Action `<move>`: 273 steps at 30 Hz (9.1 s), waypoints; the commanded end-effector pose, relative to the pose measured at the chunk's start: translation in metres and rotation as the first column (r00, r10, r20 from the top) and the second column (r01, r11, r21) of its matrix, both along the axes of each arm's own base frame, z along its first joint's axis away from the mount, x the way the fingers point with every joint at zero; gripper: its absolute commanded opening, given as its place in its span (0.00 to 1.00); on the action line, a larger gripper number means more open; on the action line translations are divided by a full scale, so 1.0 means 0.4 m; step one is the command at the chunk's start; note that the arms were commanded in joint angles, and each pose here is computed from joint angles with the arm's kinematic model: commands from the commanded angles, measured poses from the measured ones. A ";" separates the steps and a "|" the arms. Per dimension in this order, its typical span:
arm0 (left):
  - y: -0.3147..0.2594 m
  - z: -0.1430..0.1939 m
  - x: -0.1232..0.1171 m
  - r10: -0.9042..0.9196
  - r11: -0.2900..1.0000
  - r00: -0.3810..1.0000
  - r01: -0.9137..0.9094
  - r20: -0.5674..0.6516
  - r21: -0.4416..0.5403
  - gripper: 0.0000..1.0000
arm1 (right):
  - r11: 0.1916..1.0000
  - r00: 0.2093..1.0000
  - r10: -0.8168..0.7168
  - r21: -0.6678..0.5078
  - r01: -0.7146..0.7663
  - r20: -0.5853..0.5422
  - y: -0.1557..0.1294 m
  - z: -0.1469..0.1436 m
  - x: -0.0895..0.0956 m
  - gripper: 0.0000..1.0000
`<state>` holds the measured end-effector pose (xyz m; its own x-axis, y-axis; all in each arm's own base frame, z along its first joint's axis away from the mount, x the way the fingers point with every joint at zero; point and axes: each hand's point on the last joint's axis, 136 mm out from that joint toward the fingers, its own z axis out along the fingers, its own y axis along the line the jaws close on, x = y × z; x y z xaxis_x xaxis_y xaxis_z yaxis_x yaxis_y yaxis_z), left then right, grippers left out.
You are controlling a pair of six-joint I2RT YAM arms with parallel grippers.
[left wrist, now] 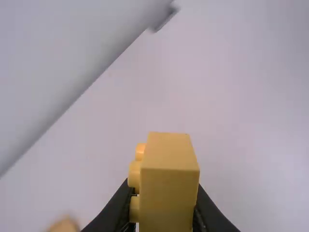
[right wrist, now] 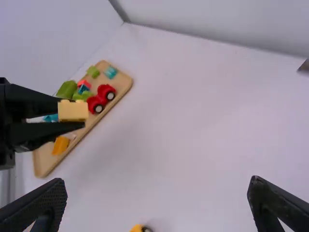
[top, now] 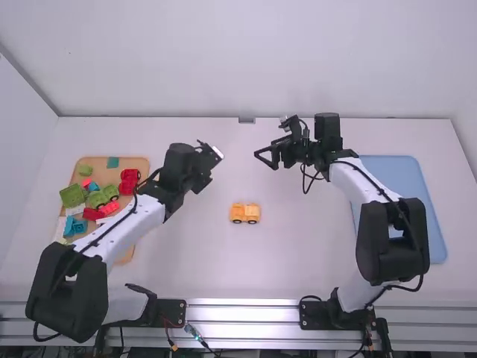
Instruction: Assemble lego blocks to make yellow taxi
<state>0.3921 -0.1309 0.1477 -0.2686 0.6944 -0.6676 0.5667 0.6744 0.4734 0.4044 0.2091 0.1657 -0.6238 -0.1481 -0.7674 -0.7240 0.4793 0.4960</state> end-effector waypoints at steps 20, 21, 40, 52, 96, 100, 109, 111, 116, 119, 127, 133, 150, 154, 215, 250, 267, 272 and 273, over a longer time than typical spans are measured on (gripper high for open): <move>-0.137 -0.080 -0.030 -0.276 0.957 0.961 0.273 -0.021 -0.096 0.07 | 0.933 0.959 0.278 0.253 -0.255 -0.058 0.079 -0.074 -0.044 0.91; -0.139 -0.082 -0.024 -0.273 0.957 0.962 0.270 -0.016 -0.103 0.07 | 0.933 0.959 0.278 0.254 -0.255 -0.058 0.079 -0.074 -0.045 0.91; -0.192 -0.108 0.029 -0.286 0.940 0.958 0.281 0.002 -0.194 0.06 | 0.987 0.981 0.146 0.080 -0.137 -0.131 0.152 -0.153 -0.025 0.72; -0.209 -0.102 0.024 -0.303 0.934 0.953 0.301 0.017 -0.191 0.06 | 0.989 0.979 0.138 0.081 -0.127 -0.150 0.159 -0.154 -0.026 0.61; -0.229 0.064 -0.081 -0.561 0.690 0.828 0.454 -0.021 -0.564 0.99 | 0.964 0.962 0.263 -0.064 -0.259 0.069 0.088 -0.118 -0.001 0.21; -0.206 0.094 -0.086 -0.620 0.645 0.783 0.472 -0.052 -0.601 0.99 | 0.916 0.905 0.397 -0.129 -0.380 0.151 0.101 -0.087 -0.039 0.21; -0.228 0.068 -0.109 -0.740 0.570 0.664 0.541 -0.101 -0.618 0.99 | 0.778 0.716 0.628 -0.210 -0.593 0.306 0.110 -0.014 -0.142 0.18; -0.224 0.047 -0.109 -0.733 0.588 0.665 0.517 -0.141 -0.622 0.99 | 0.776 0.714 0.630 -0.210 -0.595 0.304 0.108 -0.006 -0.143 0.18; -0.235 0.049 -0.126 -0.767 0.544 0.633 0.552 -0.107 -0.632 0.99 | 0.774 0.704 0.630 -0.194 -0.602 0.328 0.110 0.005 -0.145 0.18; -0.248 0.048 -0.134 -0.779 0.533 0.619 0.568 -0.101 -0.627 0.99 | 0.769 0.699 0.636 -0.194 -0.609 0.327 0.117 0.004 -0.152 0.18; -0.248 0.033 -0.124 -0.754 0.574 0.642 0.543 -0.138 -0.613 0.90 | 0.760 0.688 0.645 -0.187 -0.623 0.332 0.132 0.008 -0.162 0.16; -0.249 0.030 -0.122 -0.756 0.570 0.642 0.552 -0.126 -0.609 0.69 | 0.762 0.690 0.642 -0.178 -0.623 0.336 0.132 0.011 -0.162 0.15; -0.250 0.026 -0.124 -0.754 0.573 0.644 0.546 -0.133 -0.611 0.20 | 0.754 0.680 0.651 -0.181 -0.631 0.338 0.144 0.011 -0.169 0.21; -0.236 0.003 -0.113 -0.722 0.625 0.669 0.521 -0.177 -0.581 0.14 | 0.758 0.683 0.646 -0.183 -0.626 0.341 0.140 0.011 -0.163 0.97; 0.005 -0.260 -0.168 -0.560 0.829 0.738 0.499 -0.378 -0.254 0.99 | 0.879 0.868 0.467 -0.197 -0.434 0.168 -0.009 -0.022 -0.058 0.99; 0.028 -0.353 -0.226 -0.580 0.721 0.808 0.448 -0.107 -0.528 0.99 | 0.841 0.818 0.526 -0.291 -0.457 0.234 -0.007 -0.082 -0.060 0.99; 0.019 -0.396 -0.226 -0.613 0.717 0.785 0.508 -0.084 -0.478 0.75 | 0.845 0.827 0.517 -0.284 -0.453 0.222 -0.007 -0.082 -0.060 0.99; 0.011 -0.417 -0.234 -0.608 0.738 0.782 0.493 -0.136 -0.461 0.74 | 0.848 0.825 0.517 -0.271 -0.456 0.228 -0.004 -0.077 -0.062 0.99; 0.009 -0.418 -0.235 -0.613 0.736 0.779 0.501 -0.133 -0.455 0.73 | 0.848 0.824 0.517 -0.267 -0.457 0.231 -0.002 -0.075 -0.062 0.98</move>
